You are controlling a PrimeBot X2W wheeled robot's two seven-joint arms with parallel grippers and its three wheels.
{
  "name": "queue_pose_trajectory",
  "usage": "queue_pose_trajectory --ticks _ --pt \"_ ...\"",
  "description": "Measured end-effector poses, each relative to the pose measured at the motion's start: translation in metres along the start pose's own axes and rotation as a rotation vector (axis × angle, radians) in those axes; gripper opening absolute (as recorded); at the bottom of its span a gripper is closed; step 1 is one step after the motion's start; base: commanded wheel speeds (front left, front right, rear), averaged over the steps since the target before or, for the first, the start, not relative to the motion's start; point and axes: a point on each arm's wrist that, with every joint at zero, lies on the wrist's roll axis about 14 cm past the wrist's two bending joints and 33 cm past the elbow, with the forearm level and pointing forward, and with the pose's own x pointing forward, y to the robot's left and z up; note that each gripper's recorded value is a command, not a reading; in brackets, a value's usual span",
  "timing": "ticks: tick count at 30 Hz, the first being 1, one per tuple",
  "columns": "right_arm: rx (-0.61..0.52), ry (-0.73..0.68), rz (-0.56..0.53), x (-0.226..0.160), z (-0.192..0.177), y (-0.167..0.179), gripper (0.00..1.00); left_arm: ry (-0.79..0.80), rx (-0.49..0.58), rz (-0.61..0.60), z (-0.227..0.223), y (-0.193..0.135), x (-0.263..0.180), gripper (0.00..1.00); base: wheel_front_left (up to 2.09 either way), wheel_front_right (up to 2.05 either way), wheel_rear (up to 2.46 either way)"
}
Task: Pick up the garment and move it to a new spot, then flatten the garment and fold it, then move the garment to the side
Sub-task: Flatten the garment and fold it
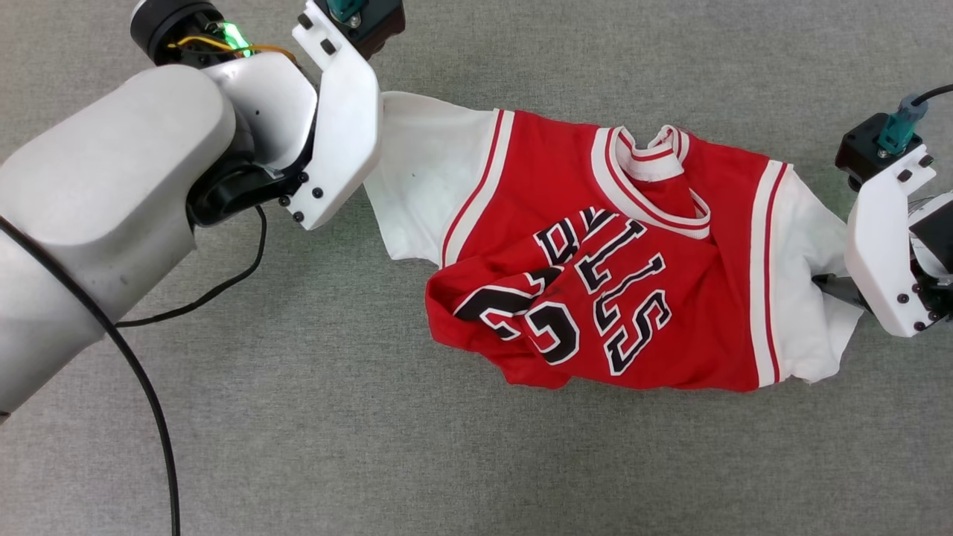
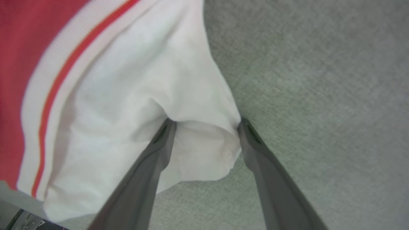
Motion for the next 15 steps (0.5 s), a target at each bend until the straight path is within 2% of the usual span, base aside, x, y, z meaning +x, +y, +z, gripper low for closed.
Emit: queue_pose_trajectory --ticks 4,5,6,11,15 --pt "0.003 -0.005 0.015 0.005 -0.003 0.001 1.0 0.002 -0.008 0.001 -0.002 0.003 0.003 0.0 0.0 0.0 0.0" --pt "0.003 -0.015 0.016 0.005 -0.002 0.001 0.24 0.002 -0.009 0.002 -0.002 0.003 0.003 0.0 0.0 0.0 0.0" --pt "0.013 -0.037 0.023 0.005 0.0 0.001 0.0 -0.003 -0.012 0.004 -0.002 0.004 0.002 0.0 0.0 0.0 0.0" --pt "0.032 -0.164 0.01 -0.008 0.013 -0.002 0.0 -0.046 -0.021 0.01 0.005 0.002 -0.007 0.0 0.0 0.0 0.0" --pt "-0.011 -0.312 -0.022 -0.04 0.036 -0.003 0.0 -0.135 -0.016 0.044 0.022 0.007 -0.03 0.0 0.0 0.0 0.0"
